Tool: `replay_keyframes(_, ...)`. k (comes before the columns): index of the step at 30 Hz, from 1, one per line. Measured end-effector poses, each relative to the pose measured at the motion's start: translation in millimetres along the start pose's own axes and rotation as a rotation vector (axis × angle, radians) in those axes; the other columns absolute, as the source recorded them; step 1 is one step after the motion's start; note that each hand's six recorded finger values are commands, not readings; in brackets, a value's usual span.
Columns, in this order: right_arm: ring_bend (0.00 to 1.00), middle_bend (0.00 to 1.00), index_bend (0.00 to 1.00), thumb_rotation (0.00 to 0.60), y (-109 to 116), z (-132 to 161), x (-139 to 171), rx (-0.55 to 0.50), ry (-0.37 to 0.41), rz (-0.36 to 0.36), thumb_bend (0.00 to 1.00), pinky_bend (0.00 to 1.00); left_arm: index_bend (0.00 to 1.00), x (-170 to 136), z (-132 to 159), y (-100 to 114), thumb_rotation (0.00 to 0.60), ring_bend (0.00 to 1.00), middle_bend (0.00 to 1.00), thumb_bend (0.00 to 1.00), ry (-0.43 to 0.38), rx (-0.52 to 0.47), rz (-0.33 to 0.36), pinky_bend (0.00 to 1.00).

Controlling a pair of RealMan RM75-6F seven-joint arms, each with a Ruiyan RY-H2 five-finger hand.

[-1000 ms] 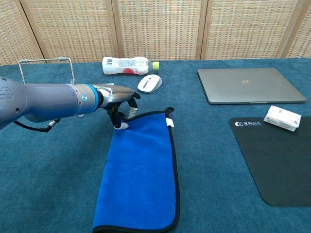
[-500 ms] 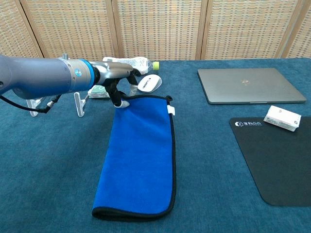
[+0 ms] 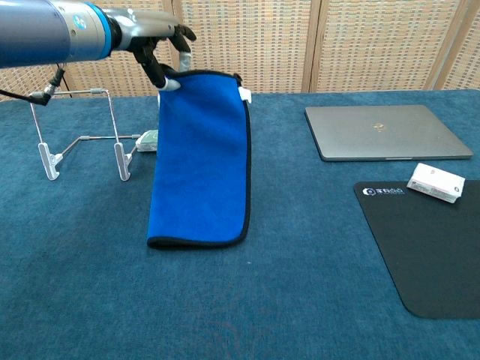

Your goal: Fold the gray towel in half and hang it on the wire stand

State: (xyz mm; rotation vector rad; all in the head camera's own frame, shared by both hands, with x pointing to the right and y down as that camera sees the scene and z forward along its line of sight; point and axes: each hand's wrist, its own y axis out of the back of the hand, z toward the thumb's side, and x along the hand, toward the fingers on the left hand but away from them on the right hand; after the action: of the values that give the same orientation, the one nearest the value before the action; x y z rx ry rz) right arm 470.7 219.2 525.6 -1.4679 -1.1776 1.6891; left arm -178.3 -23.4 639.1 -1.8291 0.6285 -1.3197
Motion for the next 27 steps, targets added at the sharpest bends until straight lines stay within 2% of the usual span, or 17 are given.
replay_keyframes(10, 0.0, 0.0, 0.0, 0.6, -4.0, 0.7, -3.2, 0.008, -0.004, 0.012, 0.0, 0.0, 0.79, 3.5, -41.4, 49.9, 0.6, 0.0, 0.0, 0.71, 0.045, -0.087, 0.102, 0.0)
replay_keyframes(16, 0.0, 0.0, 0.0, 0.6, -6.6, 1.7, -3.4, 0.018, -0.004, 0.018, 0.0, 0.0, 0.79, 5.6, -65.3, 68.9, 0.6, 0.0, 0.0, 0.71, 0.05, -0.102, 0.151, 0.0)
replay_keyframes(21, 0.0, 0.0, 0.0, 0.6, -8.4, 2.5, -4.0, 0.026, -0.006, 0.02, 0.0, 0.0, 0.79, 8.8, -97.8, 87.9, 0.6, 0.0, 0.0, 0.71, 0.082, -0.106, 0.201, 0.0)
replay_keyframes(27, 0.0, 0.0, 0.0, 0.6, -11.6, 4.6, -4.6, 0.035, -0.007, 0.028, 0.0, 0.0, 0.79, 5.4, -124.4, 97.2, 0.6, 0.0, 0.0, 0.71, 0.111, -0.148, 0.213, 0.0)
